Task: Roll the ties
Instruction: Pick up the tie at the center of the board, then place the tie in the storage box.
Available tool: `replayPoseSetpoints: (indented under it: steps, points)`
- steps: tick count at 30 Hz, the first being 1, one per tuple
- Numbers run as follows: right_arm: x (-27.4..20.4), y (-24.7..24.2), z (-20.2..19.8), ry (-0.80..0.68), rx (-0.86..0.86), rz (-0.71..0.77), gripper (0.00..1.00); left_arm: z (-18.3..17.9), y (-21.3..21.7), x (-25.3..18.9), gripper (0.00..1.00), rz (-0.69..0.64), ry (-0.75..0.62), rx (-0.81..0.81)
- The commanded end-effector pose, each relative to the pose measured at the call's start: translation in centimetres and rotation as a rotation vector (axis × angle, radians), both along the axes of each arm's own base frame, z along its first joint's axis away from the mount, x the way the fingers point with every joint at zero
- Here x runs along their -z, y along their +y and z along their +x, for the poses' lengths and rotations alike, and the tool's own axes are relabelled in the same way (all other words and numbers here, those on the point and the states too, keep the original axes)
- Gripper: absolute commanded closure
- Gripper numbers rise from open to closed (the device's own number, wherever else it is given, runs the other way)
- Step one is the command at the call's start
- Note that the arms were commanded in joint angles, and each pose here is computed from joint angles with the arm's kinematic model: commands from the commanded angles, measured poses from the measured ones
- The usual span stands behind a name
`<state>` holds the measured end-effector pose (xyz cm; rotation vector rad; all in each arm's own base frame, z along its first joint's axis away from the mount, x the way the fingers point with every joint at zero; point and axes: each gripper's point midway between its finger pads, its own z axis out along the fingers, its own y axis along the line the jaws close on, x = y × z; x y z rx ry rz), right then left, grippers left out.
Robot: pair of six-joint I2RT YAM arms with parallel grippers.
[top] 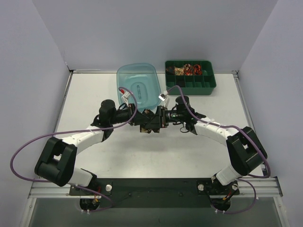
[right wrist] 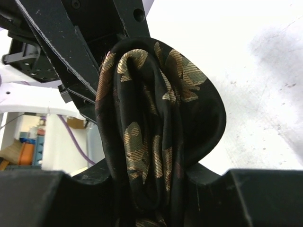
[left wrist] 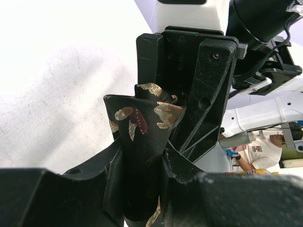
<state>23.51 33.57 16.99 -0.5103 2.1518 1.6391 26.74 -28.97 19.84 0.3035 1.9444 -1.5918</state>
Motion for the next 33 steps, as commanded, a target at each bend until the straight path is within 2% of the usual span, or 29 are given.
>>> replayPoseSetpoints:
  steps: [1,4,5,7,8,11,17,24,27,29,30,32,33]
  points:
    - [-1.5,0.0,0.9,-0.113,0.009,-0.034,1.0,2.7,0.1,-4.2,0.6,0.012,-0.128,-0.066]
    - [-1.0,-0.9,2.4,-0.107,0.065,-0.067,1.0,4.3,1.0,-4.4,0.4,0.092,-0.128,-0.13]
    - [-0.8,-1.2,2.9,-0.105,0.083,-0.076,1.0,5.0,1.4,-4.4,0.36,0.12,-0.148,-0.155]
    - [-0.3,-2.0,4.0,-0.104,0.112,-0.108,1.0,5.6,2.3,-4.3,0.29,0.167,-0.126,-0.185]
    - [-0.6,-2.1,4.6,-0.113,0.121,-0.112,1.0,6.4,2.7,-5.3,0.27,0.179,-0.156,-0.215]
    - [-0.4,-3.6,7.2,-0.139,0.198,-0.17,1.0,7.6,4.4,-6.3,0.23,0.206,-0.158,-0.281]
    - [-0.4,-8.3,14.4,-0.161,0.446,-0.345,1.0,8.0,5.9,-6.5,0.2,0.225,-0.16,-0.327]
    - [-2.4,-15.2,24.0,-0.177,0.753,-0.549,1.0,7.7,5.7,-3.6,0.2,0.24,-0.108,-0.297]
    - [-1.9,-17.1,27.5,-0.185,0.832,-0.624,1.0,7.5,5.8,-2.5,0.2,0.249,-0.094,-0.296]
    - [-1.7,-17.8,28.9,-0.198,0.857,-0.678,1.0,7.4,5.8,-1.6,0.2,0.263,-0.083,-0.291]
    - [0.0,-18.1,29.3,-0.175,0.841,-0.735,1.0,7.5,5.9,-1.4,0.2,0.27,-0.082,-0.295]
    - [-0.8,-18.4,30.9,-0.212,0.871,-0.758,1.0,7.6,6.1,-0.8,0.2,0.29,-0.08,-0.3]
    - [0.5,-18.8,31.4,-0.2,0.88,-0.789,1.0,7.6,6.2,-0.7,0.2,0.296,-0.083,-0.302]
